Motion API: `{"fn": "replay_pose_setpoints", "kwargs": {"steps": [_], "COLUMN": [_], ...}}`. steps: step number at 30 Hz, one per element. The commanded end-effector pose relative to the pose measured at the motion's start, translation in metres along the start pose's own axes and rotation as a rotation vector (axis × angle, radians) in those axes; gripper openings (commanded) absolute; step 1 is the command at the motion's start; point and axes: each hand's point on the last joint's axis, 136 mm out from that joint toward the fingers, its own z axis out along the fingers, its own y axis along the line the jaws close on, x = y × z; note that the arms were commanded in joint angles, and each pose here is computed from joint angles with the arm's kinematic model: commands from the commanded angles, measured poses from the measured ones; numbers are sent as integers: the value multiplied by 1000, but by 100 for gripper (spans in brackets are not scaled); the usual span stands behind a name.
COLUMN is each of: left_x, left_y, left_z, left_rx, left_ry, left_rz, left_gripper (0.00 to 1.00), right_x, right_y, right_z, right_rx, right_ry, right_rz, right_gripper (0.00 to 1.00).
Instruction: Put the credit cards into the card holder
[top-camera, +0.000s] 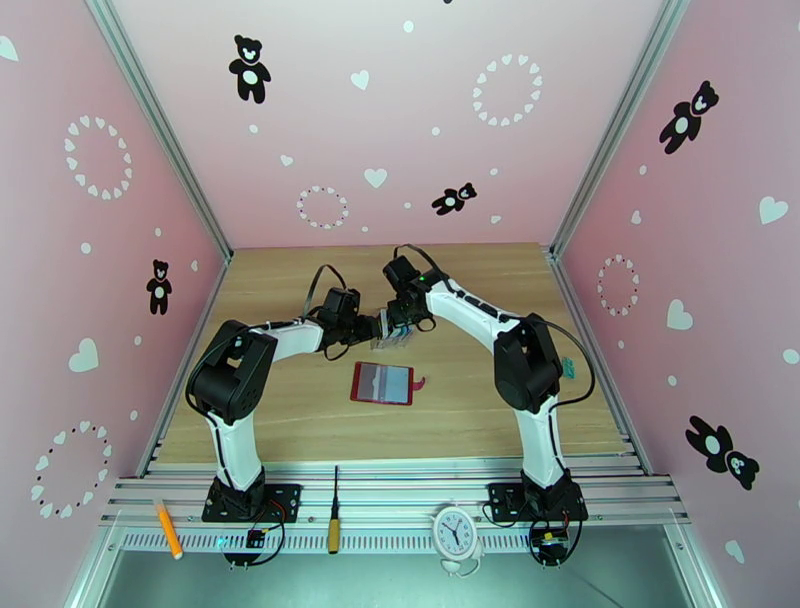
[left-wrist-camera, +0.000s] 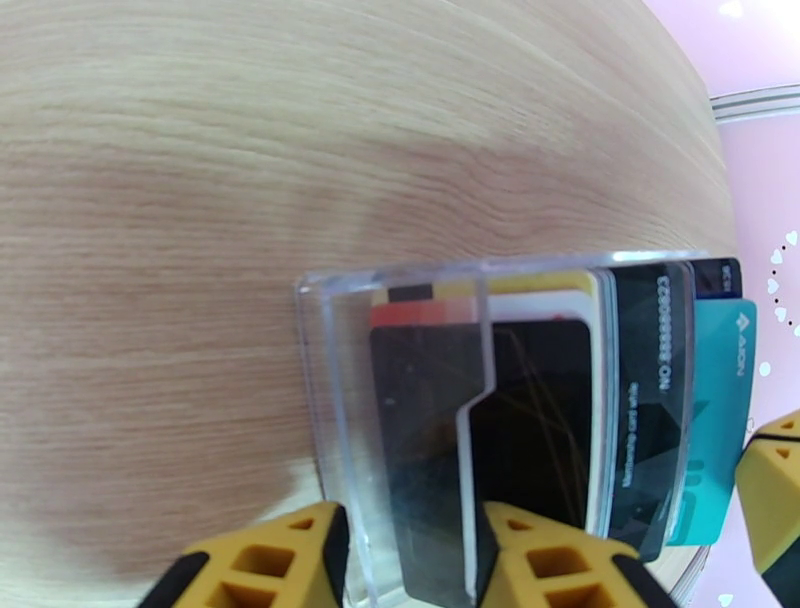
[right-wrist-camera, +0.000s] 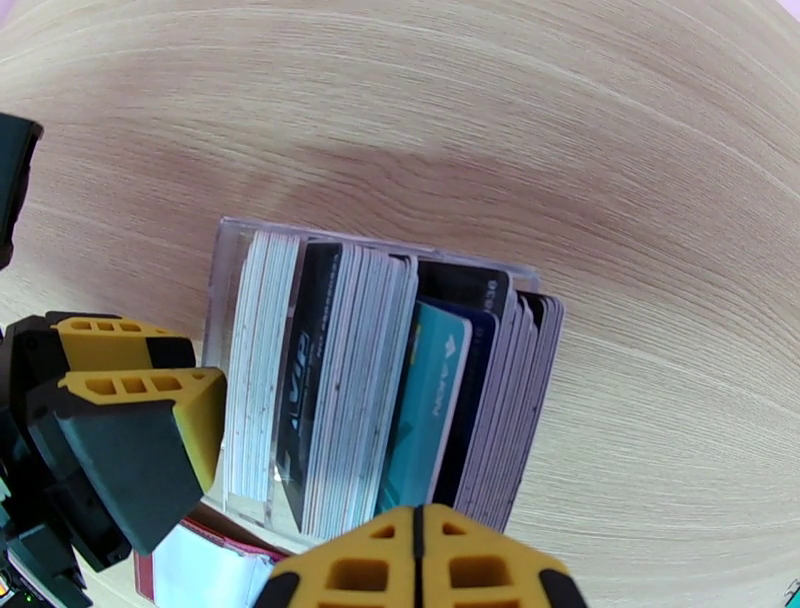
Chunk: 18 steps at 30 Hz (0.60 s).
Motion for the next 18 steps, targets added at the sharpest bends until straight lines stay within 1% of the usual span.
{"fn": "replay_pose_setpoints", "kwargs": {"steps": [1, 5, 11, 15, 18], "left_x": [17, 17, 17, 17, 17], "left_y": [27, 27, 26, 26, 26], "left_z": [8, 8, 8, 8, 8], "left_rx": [-93, -92, -92, -91, -91], "left_ry": [62, 63, 62, 62, 63], "left_rz": [-27, -27, -26, -26, -26], "left_gripper": [40, 40, 40, 40, 40], "right_x": [11, 11, 10, 9, 7], "right_y": [5, 9, 11, 10, 5], "right_z": [5, 7, 6, 3, -1], "right_rx": [8, -11, -19, 4, 33], "right_ry": [56, 60, 58, 50, 39], "right_rz": [-24, -21, -20, -31, -36], "right_gripper": [9, 15, 16, 18, 23]}}
